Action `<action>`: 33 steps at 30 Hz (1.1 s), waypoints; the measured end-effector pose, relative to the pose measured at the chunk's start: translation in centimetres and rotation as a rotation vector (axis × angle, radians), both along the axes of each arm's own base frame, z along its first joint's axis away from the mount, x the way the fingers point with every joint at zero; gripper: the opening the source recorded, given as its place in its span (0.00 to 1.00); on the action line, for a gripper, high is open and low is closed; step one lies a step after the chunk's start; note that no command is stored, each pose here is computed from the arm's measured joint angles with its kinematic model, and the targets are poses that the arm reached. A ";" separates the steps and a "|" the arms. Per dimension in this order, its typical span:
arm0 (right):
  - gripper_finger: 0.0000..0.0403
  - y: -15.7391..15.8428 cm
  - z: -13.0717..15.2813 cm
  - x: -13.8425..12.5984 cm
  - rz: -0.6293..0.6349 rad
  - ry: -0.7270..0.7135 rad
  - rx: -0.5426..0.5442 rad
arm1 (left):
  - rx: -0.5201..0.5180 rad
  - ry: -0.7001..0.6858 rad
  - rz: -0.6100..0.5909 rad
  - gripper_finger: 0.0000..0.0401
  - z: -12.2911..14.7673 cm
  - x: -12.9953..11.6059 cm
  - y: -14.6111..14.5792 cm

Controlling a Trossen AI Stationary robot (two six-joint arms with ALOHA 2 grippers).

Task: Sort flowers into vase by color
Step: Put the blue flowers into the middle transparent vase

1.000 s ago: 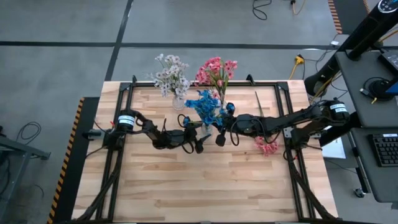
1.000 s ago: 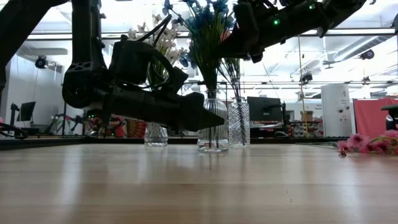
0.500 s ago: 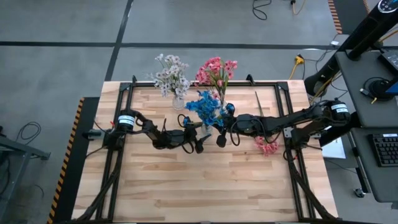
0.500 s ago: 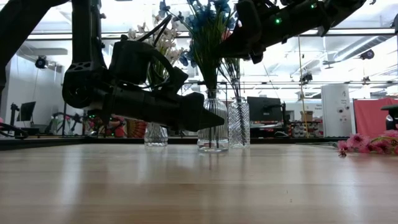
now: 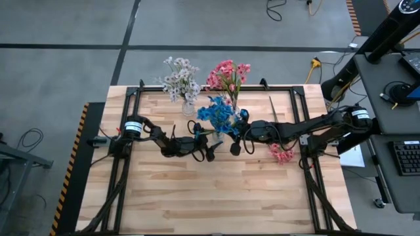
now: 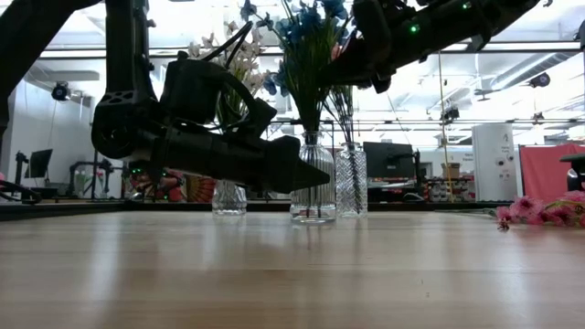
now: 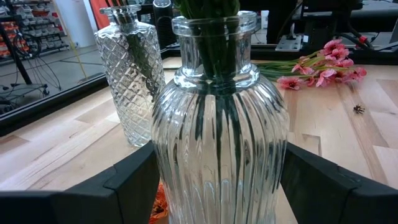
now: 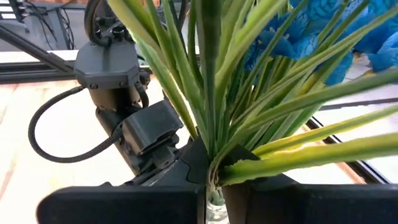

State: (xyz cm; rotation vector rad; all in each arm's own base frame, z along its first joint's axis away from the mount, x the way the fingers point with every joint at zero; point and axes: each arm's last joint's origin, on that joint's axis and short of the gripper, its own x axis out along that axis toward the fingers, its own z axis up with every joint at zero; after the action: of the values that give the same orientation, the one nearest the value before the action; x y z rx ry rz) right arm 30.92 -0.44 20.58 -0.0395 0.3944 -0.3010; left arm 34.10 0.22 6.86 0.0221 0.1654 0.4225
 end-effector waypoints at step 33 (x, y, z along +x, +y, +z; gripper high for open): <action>0.57 0.1 3.9 -1.8 -0.024 -0.138 -0.019 | 0.001 0.006 -0.001 0.68 0.0 0.0 0.0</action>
State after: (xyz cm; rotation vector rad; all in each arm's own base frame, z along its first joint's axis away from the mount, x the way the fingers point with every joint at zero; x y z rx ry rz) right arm 29.13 -0.39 24.51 -0.0323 0.2547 -0.3290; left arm 34.10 0.22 6.81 0.0246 0.1705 0.4220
